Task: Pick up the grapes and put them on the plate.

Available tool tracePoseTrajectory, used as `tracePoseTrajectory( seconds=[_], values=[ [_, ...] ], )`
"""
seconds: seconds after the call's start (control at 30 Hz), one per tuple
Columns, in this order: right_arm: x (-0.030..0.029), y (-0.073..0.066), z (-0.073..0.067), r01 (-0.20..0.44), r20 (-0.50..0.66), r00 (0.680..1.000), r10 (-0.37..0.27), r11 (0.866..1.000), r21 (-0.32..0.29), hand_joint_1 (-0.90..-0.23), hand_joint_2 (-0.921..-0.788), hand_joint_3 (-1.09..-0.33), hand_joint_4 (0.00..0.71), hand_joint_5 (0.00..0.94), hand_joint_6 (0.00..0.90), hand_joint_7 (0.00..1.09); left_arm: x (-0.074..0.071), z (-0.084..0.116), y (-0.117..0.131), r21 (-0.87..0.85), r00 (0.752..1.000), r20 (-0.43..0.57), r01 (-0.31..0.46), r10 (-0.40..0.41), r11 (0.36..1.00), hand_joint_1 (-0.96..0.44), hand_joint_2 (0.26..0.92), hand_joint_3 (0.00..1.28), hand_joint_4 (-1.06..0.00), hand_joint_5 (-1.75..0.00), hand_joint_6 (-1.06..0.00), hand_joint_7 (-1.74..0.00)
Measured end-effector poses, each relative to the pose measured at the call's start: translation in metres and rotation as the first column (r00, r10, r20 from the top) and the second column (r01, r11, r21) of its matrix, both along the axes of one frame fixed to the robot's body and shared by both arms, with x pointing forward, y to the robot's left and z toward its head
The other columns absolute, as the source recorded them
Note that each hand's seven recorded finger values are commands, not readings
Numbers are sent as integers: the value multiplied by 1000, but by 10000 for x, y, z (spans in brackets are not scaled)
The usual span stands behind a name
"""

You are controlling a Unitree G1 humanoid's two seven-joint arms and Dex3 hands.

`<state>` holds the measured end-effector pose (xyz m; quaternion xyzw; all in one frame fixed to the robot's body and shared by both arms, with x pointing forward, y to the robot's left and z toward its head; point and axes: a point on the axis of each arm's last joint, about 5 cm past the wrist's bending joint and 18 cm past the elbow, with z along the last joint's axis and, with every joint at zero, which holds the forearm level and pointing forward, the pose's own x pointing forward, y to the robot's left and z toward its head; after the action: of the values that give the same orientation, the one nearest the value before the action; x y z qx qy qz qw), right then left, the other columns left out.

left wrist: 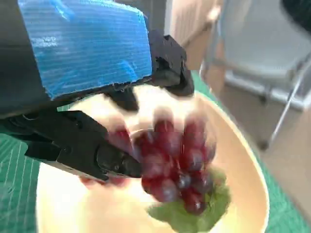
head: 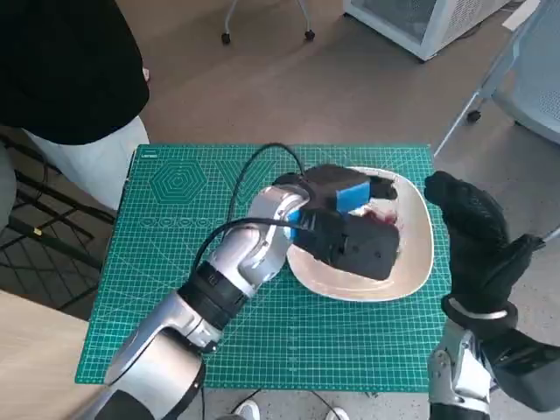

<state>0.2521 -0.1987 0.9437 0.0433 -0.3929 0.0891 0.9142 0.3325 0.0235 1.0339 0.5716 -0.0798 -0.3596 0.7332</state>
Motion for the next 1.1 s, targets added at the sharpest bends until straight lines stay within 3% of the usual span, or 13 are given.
tracePoseTrajectory(
  seconds=[0.33,0.6,0.8,0.97,1.1],
  values=[
    [3,30,-7,-1,-4,1000,1,1000,-3,-423,-921,-503,365,0,255,238,15,30,57,-57,999,29,31,-30,998,-494,920,21,1,1,-82,0],
    [3,54,9,-4,4,1000,4,1000,-2,-425,-921,-501,370,3,259,235,84,-3,389,-334,995,-19,89,-101,938,-522,921,52,1,1,-68,0],
    [-5,53,35,2,18,1000,-2,1000,0,-429,-921,-499,371,2,260,232,137,-206,794,-642,986,-120,12,-115,767,-509,921,111,1,1,-73,-5],
    [-11,50,33,5,17,1000,-5,1000,1,-421,-921,-501,370,2,261,229,84,-416,1070,-834,987,-142,-76,-81,546,-488,921,193,-2,-1,-90,-12],
    [-9,52,25,7,12,1000,-7,1000,1,-416,-921,-507,370,1,261,227,-13,-592,1222,-925,990,-131,-104,-50,366,-459,921,273,-24,-9,-113,-21]
  ],
)
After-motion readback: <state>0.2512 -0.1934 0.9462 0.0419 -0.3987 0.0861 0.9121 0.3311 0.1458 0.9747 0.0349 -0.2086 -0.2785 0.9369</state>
